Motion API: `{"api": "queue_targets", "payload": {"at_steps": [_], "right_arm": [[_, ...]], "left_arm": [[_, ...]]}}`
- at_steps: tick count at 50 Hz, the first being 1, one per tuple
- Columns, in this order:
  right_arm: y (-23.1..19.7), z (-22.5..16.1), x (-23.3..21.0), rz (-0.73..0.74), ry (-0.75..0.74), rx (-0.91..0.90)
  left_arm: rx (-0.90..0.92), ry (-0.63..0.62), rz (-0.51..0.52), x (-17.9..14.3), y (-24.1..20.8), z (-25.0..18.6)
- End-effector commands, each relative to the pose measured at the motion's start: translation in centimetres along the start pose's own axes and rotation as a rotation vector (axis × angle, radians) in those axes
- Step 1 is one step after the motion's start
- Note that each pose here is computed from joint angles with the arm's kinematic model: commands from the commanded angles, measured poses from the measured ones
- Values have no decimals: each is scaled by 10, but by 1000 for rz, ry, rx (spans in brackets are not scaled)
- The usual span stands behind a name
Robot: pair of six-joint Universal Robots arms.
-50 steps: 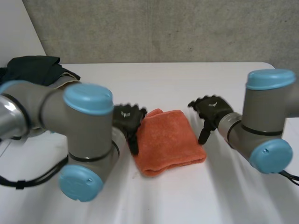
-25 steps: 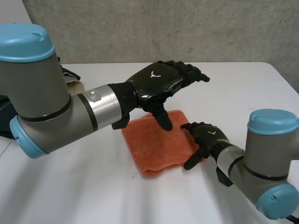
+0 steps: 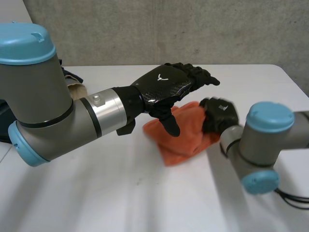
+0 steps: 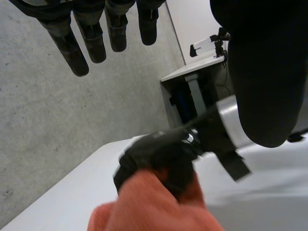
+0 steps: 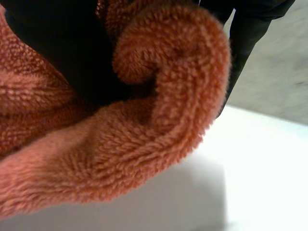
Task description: Fold the laundry.
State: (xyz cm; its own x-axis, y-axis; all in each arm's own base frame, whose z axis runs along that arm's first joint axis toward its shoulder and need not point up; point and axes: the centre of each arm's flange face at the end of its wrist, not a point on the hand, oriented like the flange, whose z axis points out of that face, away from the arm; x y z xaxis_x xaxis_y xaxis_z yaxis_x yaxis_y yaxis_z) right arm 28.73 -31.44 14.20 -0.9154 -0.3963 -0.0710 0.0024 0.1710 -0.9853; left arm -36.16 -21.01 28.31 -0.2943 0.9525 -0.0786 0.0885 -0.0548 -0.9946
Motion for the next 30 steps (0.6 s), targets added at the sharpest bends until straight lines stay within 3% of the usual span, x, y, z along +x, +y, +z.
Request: {"api": "queue_targets", "payload": {"at_steps": [1,9,16,30], "right_arm": [[-23,60,101,-15,223,53],[-21,110,195,-14,393,63],[-24,124,286,-32,545,83],[-20,113,336,-59,604,85]], "left_arm": [[10,0,8,0,-4,1],[23,20,18,8,-8,3],[22,26,18,10,-8,4],[16,18,14,9,-5,6]]}}
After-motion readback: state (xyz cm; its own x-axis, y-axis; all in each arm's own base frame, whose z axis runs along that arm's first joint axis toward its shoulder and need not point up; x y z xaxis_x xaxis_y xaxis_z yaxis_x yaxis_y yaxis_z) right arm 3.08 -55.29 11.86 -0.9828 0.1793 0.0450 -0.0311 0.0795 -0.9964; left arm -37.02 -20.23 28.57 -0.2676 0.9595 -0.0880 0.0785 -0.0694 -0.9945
